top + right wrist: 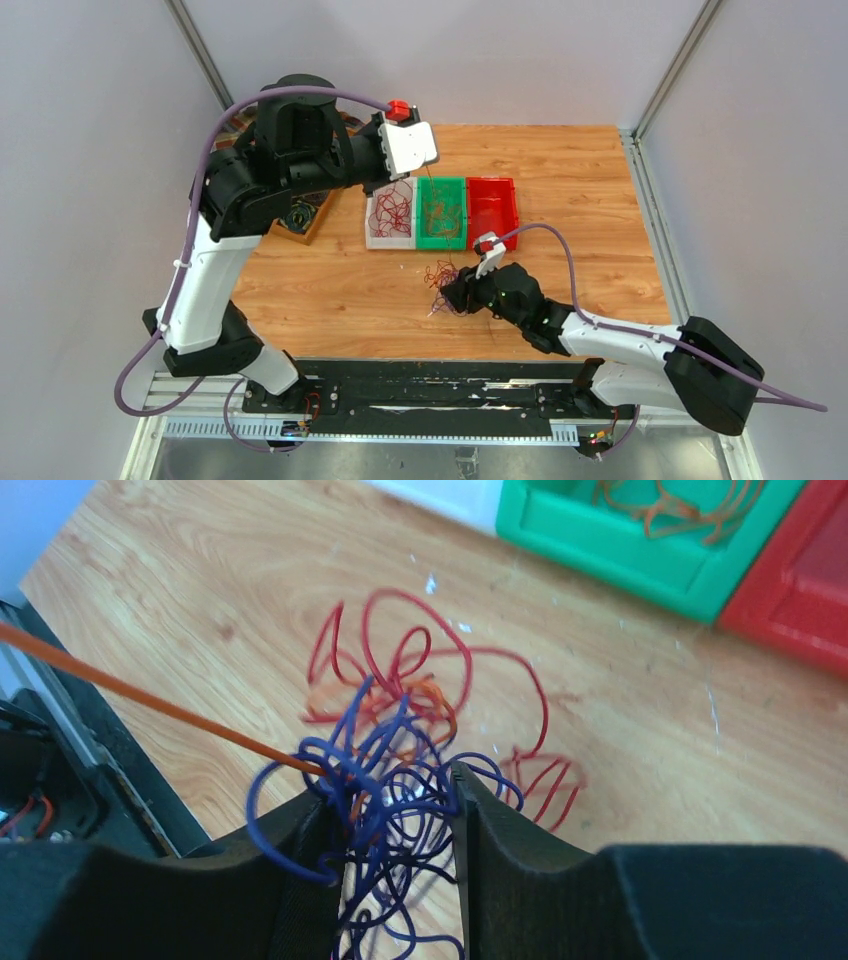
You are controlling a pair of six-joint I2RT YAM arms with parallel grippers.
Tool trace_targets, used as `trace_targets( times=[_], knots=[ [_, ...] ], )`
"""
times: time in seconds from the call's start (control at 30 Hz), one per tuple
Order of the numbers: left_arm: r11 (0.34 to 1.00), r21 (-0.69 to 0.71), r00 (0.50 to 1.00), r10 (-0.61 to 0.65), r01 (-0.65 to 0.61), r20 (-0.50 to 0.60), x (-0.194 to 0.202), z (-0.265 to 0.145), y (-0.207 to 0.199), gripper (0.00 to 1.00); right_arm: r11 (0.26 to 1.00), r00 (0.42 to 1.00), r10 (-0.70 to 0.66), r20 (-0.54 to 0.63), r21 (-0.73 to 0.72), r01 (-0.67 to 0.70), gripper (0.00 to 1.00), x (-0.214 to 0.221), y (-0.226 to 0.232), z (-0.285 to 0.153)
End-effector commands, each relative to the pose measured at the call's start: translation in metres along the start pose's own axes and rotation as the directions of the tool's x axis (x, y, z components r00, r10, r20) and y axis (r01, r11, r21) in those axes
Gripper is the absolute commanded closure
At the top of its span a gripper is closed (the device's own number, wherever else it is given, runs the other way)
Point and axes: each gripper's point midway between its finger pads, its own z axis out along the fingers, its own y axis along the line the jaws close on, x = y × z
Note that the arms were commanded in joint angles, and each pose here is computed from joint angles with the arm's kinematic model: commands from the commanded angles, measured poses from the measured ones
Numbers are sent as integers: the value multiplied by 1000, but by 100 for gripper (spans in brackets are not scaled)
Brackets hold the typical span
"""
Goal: Untangle the cables
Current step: Untie the cable.
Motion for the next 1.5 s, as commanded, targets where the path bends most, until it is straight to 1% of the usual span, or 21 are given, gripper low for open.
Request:
trace_targets(
  times=[0.0, 0.1, 0.17, 0.27, 0.33, 0.4, 0.53, 0.6, 0.67, 0.77, 0.93, 1.07, 1.23, 1.3, 1.47],
  knots=[
    [985, -174, 997, 24, -12, 67, -28, -16, 38, 100, 997, 999, 32, -44, 77, -28, 59, 29, -23, -4],
    [956, -294, 991, 41, -2, 125, -46, -28, 62, 100, 995, 998, 38, -57, 94, -32, 58, 38, -29, -5],
    [914, -405, 980, 46, 38, 195, -62, -42, 84, 99, 994, 997, 38, -67, 104, -31, 57, 42, -31, -5],
    [843, -532, 952, 93, 80, 290, -79, -65, 104, 100, 993, 996, 41, -80, 111, -32, 56, 48, -34, -6],
    [807, -581, 939, 109, 108, 326, -88, -77, 115, 99, 993, 995, 43, -92, 116, -32, 56, 53, -36, -7],
    [791, -597, 929, 109, 134, 353, -95, -85, 121, 100, 992, 994, 44, -103, 122, -31, 56, 59, -38, -9],
    [816, -564, 916, 118, 130, 382, -100, -85, 112, 100, 991, 992, 37, -121, 133, -21, 56, 62, -41, -14],
    [838, -534, 925, 111, 109, 363, -93, -79, 104, 99, 990, 993, 22, -119, 140, -5, 51, 55, -41, -18],
    [864, -495, 939, 91, 92, 333, -81, -69, 92, 100, 989, 996, -2, -89, 147, 15, 46, 38, -39, -24],
    [895, -443, 951, 82, 61, 297, -62, -57, 73, 100, 989, 999, -39, -21, 140, 42, 41, 5, -32, -34],
    [935, -353, 967, 54, 38, 247, -37, -44, 45, 99, 993, 991, -92, 101, 81, 84, 37, -51, -10, -47],
    [944, -328, 973, 45, 32, 225, -28, -41, 37, 100, 991, 985, -129, 116, 42, 125, 39, -70, 4, -45],
    [950, -312, 976, 47, 22, 211, -24, -42, 32, 99, 983, 980, -178, 85, -26, 181, 42, -72, 19, -28],
    [950, -311, 977, 50, 17, 206, -23, -43, 32, 99, 979, 978, -198, 71, -24, 201, 43, -72, 19, -19],
    [953, -304, 977, 54, 11, 204, -24, -46, 30, 100, 960, 960, -279, 19, 37, 278, 47, -64, 4, 6]
  ],
)
